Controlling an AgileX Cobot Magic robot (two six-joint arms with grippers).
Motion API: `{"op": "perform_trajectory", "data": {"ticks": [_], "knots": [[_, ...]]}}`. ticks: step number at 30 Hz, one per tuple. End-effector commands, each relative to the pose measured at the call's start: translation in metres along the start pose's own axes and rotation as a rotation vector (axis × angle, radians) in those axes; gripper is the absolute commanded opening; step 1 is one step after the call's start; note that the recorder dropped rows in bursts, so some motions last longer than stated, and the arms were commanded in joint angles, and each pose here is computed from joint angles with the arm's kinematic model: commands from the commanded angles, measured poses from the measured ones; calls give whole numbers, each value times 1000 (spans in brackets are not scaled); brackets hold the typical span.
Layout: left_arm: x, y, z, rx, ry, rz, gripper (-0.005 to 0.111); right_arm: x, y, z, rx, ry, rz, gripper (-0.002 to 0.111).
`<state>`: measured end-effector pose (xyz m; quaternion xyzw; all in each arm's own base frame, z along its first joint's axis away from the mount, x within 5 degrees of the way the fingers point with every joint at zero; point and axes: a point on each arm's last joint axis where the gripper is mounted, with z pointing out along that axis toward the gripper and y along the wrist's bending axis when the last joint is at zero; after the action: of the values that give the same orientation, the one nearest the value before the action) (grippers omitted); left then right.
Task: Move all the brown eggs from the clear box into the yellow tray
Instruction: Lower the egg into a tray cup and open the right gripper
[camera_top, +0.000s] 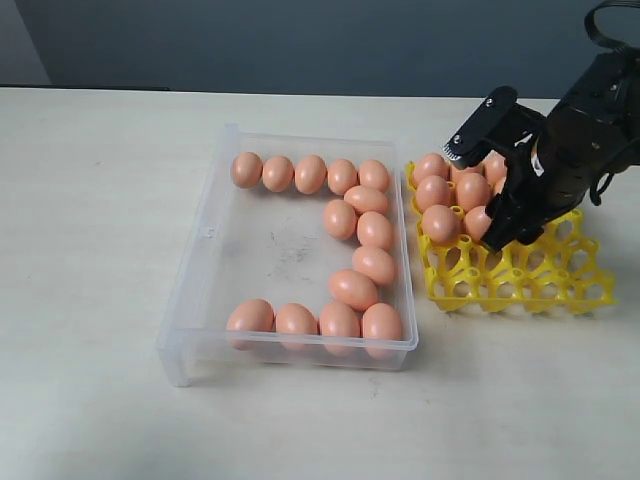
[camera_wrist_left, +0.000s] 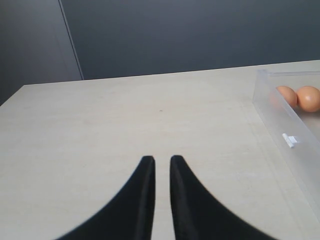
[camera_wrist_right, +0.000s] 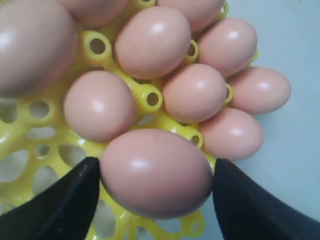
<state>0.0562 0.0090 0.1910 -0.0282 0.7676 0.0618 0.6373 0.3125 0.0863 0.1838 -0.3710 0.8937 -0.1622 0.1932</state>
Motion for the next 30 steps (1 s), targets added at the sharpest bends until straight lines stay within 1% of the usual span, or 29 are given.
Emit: {"op": "perform_trajectory", "data": {"ticks": [1, 11, 22, 23, 26, 28, 30], "knots": [[1, 0, 0, 3, -6, -3, 12, 2, 3, 12, -8, 25, -18, 55], [1, 0, 0, 3, -6, -3, 12, 2, 1, 14, 19, 34, 27, 55], [1, 0, 0, 3, -6, -3, 12, 1, 1, 19, 37, 37, -5, 55], [1, 0, 0, 3, -6, -3, 12, 1, 1, 19, 37, 37, 0, 56], [1, 0, 0, 3, -6, -3, 12, 1, 0, 19, 46, 36, 0, 67], [1, 0, 0, 3, -6, -3, 12, 1, 0, 19, 47, 36, -2, 70], [1, 0, 0, 3, -6, -3, 12, 1, 0, 19, 46, 30, 0, 70]]}}
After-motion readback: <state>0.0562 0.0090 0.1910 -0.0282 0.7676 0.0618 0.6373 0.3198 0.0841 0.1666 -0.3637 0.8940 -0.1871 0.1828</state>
